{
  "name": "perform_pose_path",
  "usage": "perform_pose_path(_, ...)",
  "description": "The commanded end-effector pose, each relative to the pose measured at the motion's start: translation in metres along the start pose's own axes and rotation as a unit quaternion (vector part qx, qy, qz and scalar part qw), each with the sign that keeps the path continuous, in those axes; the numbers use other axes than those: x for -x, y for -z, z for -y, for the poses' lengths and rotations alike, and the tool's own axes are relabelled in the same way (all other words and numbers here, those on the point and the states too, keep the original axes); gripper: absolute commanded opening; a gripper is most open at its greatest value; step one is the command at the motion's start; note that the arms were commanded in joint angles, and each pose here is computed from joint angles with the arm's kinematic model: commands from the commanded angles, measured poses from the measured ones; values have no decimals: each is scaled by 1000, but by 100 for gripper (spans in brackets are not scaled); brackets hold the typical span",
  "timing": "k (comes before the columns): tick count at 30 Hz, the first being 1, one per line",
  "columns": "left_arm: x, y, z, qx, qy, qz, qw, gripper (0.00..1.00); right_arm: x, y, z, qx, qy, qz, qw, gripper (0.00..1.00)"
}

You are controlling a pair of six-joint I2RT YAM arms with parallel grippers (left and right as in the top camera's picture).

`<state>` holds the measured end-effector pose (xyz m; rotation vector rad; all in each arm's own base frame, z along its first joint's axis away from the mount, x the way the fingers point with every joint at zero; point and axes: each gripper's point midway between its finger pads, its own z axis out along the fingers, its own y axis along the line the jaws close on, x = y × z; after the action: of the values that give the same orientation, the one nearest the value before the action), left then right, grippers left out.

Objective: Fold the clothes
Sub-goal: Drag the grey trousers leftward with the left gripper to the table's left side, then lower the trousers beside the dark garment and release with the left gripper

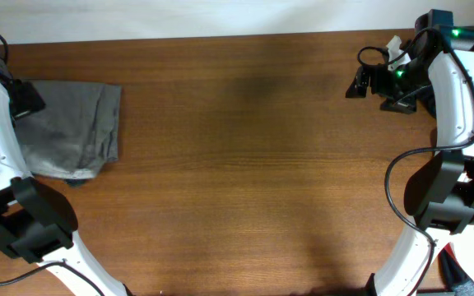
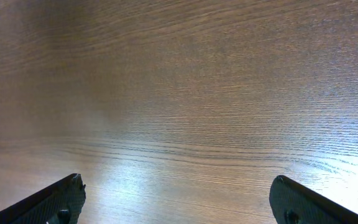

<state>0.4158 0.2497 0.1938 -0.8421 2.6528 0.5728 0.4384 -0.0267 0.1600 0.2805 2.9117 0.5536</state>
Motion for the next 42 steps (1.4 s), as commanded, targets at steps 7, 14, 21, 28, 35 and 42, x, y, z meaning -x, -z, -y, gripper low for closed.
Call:
perform_pose_path(7,4,7,13,-69,19,2,997,92,1,7,-2,-4,4,8,1000,99)
perform_pose_path(14,-9,12,37,-140,14,-29,990,1,1,7,-2,-4,4,8,1000,99)
perform_pose_path(21,-25,7,42,-150,8,-60,987,1,1,7,-2,-4,5,8,1000,99)
perform_pose_path(28,-51,-15,72,-213,-9,-102,972,1,1,7,-2,-4,5,8,1000,99)
perform_pose_path(35,-77,-49,87,-225,-13,-127,966,0,1,7,-2,-4,5,8,1000,99)
perform_pose_path(42,-104,-87,101,-230,-14,-137,963,1,1,7,-2,-4,4,8,1000,99)
